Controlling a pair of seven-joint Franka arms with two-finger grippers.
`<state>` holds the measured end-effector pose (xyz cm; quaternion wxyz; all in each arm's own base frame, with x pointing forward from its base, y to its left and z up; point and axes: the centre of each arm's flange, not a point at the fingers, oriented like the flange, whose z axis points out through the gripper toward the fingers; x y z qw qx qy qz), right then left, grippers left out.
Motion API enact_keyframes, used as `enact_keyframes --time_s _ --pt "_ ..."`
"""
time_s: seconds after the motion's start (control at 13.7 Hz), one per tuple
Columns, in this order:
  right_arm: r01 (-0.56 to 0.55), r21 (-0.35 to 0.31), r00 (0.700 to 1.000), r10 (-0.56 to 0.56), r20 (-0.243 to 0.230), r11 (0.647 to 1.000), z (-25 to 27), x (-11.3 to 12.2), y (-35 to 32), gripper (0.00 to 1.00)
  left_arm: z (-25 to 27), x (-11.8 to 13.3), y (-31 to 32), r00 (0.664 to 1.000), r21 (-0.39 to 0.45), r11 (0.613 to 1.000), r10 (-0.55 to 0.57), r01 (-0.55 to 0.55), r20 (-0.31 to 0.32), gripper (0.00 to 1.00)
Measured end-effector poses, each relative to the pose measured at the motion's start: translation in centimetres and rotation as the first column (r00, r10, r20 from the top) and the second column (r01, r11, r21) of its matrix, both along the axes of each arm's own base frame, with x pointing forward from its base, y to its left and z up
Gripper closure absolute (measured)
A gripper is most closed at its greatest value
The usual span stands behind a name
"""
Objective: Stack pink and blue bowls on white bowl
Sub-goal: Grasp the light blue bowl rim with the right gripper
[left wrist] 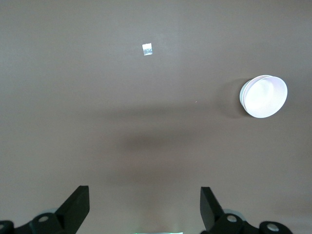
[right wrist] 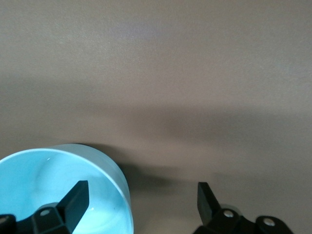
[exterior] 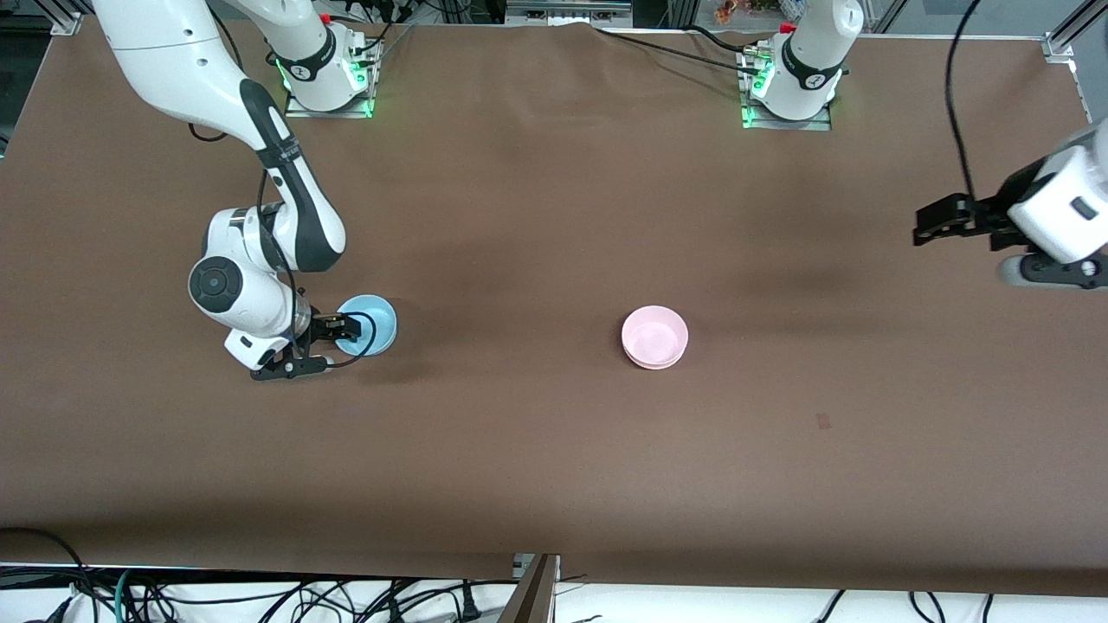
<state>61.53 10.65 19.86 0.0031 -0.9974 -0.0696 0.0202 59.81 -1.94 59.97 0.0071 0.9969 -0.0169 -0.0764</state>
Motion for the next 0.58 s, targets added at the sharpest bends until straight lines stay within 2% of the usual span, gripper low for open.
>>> enact_keyframes --time_s 0.07,0.15,0.22,0.29,0.44,0.51,0.58 --pt "0.013 0.0 1.0 -0.013 0.0 1.0 0.0 0.0 0.0 0.05 -0.3 0.0 0.1 1.0 0.0 1.0 -0.002 0.002 -0.007 0.0" --pt "0.025 -0.001 1.0 -0.025 0.001 1.0 0.1 0.0 0.0 0.15 -0.8 0.0 -0.1 1.0 -0.001 1.0 -0.006 0.006 -0.016 0.0" --pt "0.033 -0.001 0.999 -0.033 0.001 0.999 0.1 0.0 0.1 0.15 -1.3 0.1 -0.4 1.0 -0.002 1.0 -0.011 0.011 -0.015 0.0" --pt "0.044 -0.001 0.999 -0.044 0.001 0.999 0.1 0.0 0.1 0.19 -1.6 0.5 -0.6 1.0 -0.002 1.0 -0.013 0.013 0.018 0.0" --pt "0.075 -0.001 0.997 -0.075 -0.002 0.997 0.2 0.0 0.2 0.43 -2.2 1.3 -1.2 0.988 -0.004 1.0 -0.015 0.016 0.151 0.0" --pt "0.082 -0.002 0.997 -0.082 -0.008 0.997 0.3 0.0 0.3 0.48 -2.5 0.8 -1.4 0.983 -0.003 1.0 -0.016 0.017 0.183 0.0" --pt "0.087 -0.002 0.996 -0.087 -0.013 0.996 0.4 -0.1 0.4 0.48 -2.5 -0.2 -1.4 0.983 -0.001 1.0 -0.016 0.016 0.185 0.0"
